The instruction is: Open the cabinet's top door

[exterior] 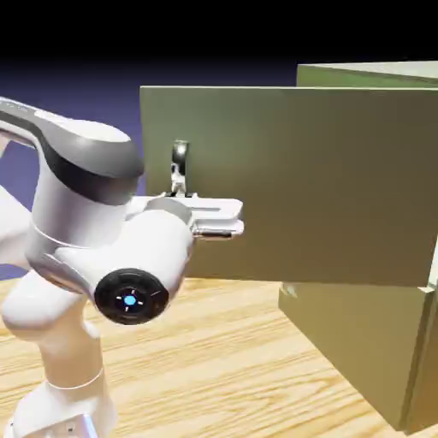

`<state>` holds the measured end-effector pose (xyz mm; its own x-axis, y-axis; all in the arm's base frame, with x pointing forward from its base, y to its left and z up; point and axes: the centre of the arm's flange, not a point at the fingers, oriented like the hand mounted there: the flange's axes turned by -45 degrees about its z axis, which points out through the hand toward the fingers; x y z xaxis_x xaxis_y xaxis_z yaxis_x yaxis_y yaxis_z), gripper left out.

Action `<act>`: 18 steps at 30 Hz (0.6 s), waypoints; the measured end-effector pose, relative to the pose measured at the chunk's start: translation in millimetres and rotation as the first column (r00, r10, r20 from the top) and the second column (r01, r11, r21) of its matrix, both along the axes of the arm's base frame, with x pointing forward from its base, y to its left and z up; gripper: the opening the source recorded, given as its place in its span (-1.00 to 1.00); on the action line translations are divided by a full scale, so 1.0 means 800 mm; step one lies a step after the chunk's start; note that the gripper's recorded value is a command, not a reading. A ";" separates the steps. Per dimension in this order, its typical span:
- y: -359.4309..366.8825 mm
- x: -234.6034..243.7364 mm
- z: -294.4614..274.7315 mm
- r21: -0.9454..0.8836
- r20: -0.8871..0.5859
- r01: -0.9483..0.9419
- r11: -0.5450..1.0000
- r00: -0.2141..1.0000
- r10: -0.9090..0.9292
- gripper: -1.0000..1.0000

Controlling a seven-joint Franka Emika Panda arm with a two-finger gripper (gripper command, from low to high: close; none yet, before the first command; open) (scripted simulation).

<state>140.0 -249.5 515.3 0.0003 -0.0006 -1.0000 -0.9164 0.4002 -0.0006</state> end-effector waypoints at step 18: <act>-0.140 0.009 -0.002 0.006 -0.001 -0.253 0.967 0.967 0.253 -1.00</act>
